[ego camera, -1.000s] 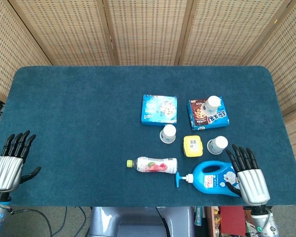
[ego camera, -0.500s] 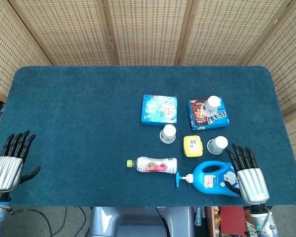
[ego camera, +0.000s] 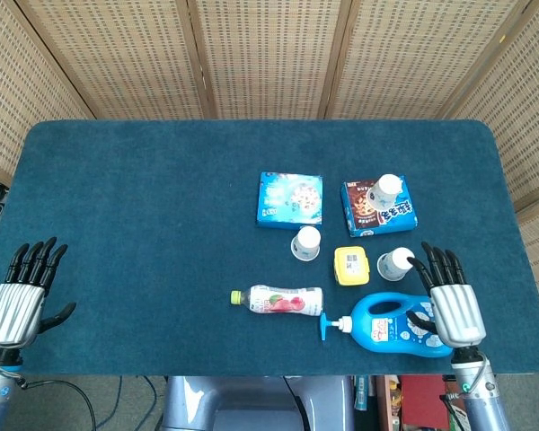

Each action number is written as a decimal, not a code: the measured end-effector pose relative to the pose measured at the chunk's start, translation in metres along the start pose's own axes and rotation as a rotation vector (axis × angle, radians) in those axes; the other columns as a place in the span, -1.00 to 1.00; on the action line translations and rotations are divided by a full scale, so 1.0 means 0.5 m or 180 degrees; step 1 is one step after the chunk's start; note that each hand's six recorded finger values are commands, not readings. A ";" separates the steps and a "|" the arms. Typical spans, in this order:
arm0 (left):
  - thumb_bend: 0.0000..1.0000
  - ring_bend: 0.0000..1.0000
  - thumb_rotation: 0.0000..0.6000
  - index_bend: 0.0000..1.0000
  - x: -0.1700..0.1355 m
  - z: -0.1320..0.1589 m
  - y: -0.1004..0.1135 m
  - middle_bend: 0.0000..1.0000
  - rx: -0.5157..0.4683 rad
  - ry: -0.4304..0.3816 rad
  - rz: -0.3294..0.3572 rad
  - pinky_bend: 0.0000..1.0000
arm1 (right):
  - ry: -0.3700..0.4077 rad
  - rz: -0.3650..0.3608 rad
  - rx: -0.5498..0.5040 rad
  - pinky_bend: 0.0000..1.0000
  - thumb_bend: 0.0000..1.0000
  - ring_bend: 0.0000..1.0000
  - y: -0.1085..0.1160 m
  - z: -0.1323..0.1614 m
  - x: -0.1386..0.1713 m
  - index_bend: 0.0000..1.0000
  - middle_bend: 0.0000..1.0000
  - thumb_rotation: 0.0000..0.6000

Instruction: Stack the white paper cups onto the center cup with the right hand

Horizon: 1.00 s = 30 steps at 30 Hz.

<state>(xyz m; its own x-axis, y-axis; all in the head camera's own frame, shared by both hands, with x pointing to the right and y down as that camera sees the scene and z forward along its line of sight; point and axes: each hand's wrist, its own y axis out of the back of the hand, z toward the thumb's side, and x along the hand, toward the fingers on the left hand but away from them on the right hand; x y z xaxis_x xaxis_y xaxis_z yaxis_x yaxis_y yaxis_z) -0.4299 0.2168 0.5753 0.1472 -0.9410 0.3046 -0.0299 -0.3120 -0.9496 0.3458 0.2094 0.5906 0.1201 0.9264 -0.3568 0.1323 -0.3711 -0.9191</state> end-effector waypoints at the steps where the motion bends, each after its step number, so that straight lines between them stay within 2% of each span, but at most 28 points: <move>1: -0.58 -1.00 1.00 -1.00 0.000 -0.001 0.000 -1.00 -0.0001 0.0004 0.0000 -1.00 | -0.0024 0.0025 -0.0008 -1.00 -0.82 -1.00 0.001 -0.003 -0.009 -0.52 -1.00 1.00; 5: -0.58 -1.00 1.00 -1.00 0.002 -0.001 -0.003 -1.00 -0.0004 0.0009 -0.0019 -1.00 | -0.0116 0.0134 -0.0084 -1.00 -0.82 -1.00 0.004 -0.008 -0.036 -0.40 -1.00 1.00; 13: -0.58 -1.00 1.00 -1.00 0.003 0.000 -0.004 -1.00 -0.0015 -0.0005 -0.0021 -1.00 | -0.0310 0.0350 -0.0284 -1.00 -0.82 -1.00 -0.001 -0.026 -0.084 -0.40 -1.00 1.00; 22: -0.58 -1.00 1.00 -1.00 0.001 0.003 -0.002 -1.00 -0.0017 -0.0025 -0.0010 -1.00 | -0.0475 0.0613 -0.0206 -1.00 -0.82 -1.00 -0.035 -0.049 -0.122 -0.40 -1.00 1.00; 30: -0.58 -1.00 1.00 -1.00 0.003 0.005 -0.007 -1.00 -0.0014 -0.0033 -0.0035 -1.00 | -0.0617 0.0692 -0.0131 -1.00 -0.82 -1.00 -0.058 -0.076 -0.155 -0.40 -1.00 1.00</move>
<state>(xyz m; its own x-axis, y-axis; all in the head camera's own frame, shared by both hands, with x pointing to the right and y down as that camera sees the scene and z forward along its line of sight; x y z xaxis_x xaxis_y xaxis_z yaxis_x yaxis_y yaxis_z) -0.4270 0.2170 0.5787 0.1578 -0.9362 0.3142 -0.0326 -0.3229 -0.9459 0.3699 0.1462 0.6511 -0.0397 0.8181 -0.5737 0.1645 -0.5610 -0.8113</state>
